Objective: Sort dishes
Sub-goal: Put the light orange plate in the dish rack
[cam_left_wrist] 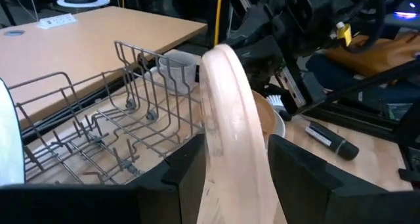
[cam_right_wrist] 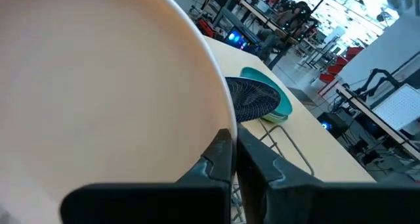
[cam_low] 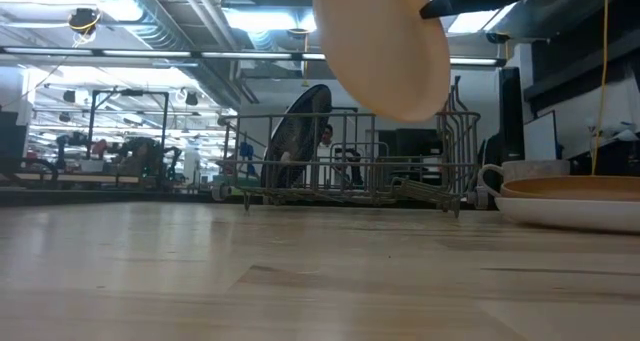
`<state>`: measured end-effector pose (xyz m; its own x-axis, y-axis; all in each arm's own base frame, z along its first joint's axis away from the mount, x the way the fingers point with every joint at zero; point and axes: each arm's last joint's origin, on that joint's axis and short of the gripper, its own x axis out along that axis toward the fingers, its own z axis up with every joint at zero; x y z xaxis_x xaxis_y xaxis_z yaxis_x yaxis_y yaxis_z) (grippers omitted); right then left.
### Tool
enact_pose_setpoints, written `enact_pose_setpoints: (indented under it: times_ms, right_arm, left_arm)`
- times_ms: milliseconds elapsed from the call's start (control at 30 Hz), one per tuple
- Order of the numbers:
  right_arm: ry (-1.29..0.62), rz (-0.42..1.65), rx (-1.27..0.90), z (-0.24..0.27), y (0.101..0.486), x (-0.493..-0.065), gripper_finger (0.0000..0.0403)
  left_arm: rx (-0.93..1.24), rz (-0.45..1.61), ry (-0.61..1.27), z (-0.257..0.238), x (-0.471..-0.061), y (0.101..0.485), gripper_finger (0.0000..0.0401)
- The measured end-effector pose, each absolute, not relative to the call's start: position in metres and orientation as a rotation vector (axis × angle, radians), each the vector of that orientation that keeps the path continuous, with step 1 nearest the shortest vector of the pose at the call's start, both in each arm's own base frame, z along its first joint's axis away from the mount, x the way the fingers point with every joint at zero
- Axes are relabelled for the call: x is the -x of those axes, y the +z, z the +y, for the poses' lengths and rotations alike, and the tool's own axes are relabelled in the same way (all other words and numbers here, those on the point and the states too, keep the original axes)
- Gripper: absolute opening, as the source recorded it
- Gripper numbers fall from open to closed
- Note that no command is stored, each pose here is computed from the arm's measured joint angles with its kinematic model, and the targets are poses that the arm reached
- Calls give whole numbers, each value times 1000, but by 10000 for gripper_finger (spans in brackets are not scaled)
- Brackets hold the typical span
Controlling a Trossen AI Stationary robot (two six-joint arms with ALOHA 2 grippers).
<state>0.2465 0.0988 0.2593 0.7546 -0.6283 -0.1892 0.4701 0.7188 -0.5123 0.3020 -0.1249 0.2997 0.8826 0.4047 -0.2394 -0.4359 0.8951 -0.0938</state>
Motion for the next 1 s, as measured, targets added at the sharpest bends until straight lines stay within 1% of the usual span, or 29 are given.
enact_pose_setpoints:
  times_ms: [400, 567, 800, 1000]
  right_arm:
    - [-668, 346, 371, 83, 261, -254, 11]
    - [-654, 340, 361, 83, 262, -255, 12]
    - [-693, 282, 303, 83, 267, -256, 12]
    - [-684, 260, 284, 84, 269, -257, 12]
  left_arm:
    - [99, 222, 497, -125, -306, 293, 153]
    - [7, 214, 593, -121, -306, 294, 153]
    - [-26, 225, 617, -114, -308, 293, 153]
    - [-56, 240, 652, -102, -312, 293, 153]
